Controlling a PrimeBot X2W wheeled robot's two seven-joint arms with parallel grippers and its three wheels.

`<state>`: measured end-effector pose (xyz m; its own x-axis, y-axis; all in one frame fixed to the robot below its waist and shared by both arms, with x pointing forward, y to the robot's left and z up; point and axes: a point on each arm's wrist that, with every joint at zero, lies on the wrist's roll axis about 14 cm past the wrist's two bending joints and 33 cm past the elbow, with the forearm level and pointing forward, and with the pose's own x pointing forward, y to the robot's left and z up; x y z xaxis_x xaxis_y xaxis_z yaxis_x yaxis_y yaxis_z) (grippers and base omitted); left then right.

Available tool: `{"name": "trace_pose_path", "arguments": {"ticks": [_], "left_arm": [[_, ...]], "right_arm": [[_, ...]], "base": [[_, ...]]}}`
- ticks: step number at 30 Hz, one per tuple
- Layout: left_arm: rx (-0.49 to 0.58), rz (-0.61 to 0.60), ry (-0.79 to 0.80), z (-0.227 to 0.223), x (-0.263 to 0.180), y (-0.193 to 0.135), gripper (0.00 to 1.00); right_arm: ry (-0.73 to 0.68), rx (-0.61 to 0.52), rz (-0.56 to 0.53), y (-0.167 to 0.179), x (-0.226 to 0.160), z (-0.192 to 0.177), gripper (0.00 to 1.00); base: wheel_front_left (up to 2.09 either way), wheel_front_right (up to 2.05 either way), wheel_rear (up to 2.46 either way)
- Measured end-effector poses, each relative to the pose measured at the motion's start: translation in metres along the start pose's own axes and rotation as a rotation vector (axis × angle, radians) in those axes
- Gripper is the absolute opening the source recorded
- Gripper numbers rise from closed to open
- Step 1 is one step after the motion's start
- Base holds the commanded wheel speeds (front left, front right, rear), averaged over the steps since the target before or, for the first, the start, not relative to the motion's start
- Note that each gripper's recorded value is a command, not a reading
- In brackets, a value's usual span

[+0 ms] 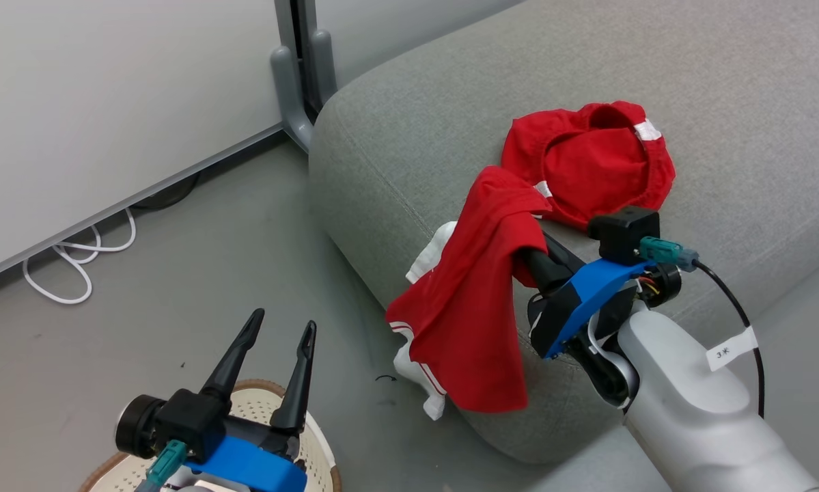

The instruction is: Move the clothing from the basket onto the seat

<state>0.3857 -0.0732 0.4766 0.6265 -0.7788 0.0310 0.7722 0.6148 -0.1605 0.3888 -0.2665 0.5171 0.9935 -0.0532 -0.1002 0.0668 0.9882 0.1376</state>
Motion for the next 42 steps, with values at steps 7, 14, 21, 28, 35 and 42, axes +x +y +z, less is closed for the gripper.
{"name": "trace_pose_path", "arguments": {"ticks": [7, 14, 21, 28, 35, 42], "left_arm": [[-0.009, -0.053, 0.016, -0.007, 0.008, -0.011, 1.00], [-0.013, -0.056, 0.013, -0.005, 0.010, -0.009, 1.00], [-0.021, -0.035, 0.010, -0.009, 0.012, 0.004, 1.00], [-0.035, -0.038, 0.005, -0.018, 0.019, 0.017, 1.00], [-0.040, -0.014, -0.002, -0.032, 0.027, 0.045, 1.00], [-0.059, -0.007, 0.017, -0.058, 0.031, 0.067, 1.00]], "right_arm": [[0.004, 0.010, -0.047, -0.016, -0.007, -0.005, 0.00], [-0.004, 0.021, -0.058, -0.018, -0.008, -0.004, 0.00], [-0.054, 0.038, -0.085, -0.028, 0.010, 0.022, 0.00], [-0.187, 0.019, -0.147, -0.067, 0.044, 0.097, 0.00], [-0.367, 0.004, -0.223, -0.108, 0.078, 0.189, 0.00], [-0.520, -0.144, -0.312, -0.138, 0.099, 0.264, 0.00]], "base": [[0.00, 0.00, 0.00], [0.00, 0.00, 0.00], [0.00, 0.00, 0.00], [0.00, 0.00, 0.00], [0.00, 0.00, 0.00], [0.00, 0.00, 0.00]]}}
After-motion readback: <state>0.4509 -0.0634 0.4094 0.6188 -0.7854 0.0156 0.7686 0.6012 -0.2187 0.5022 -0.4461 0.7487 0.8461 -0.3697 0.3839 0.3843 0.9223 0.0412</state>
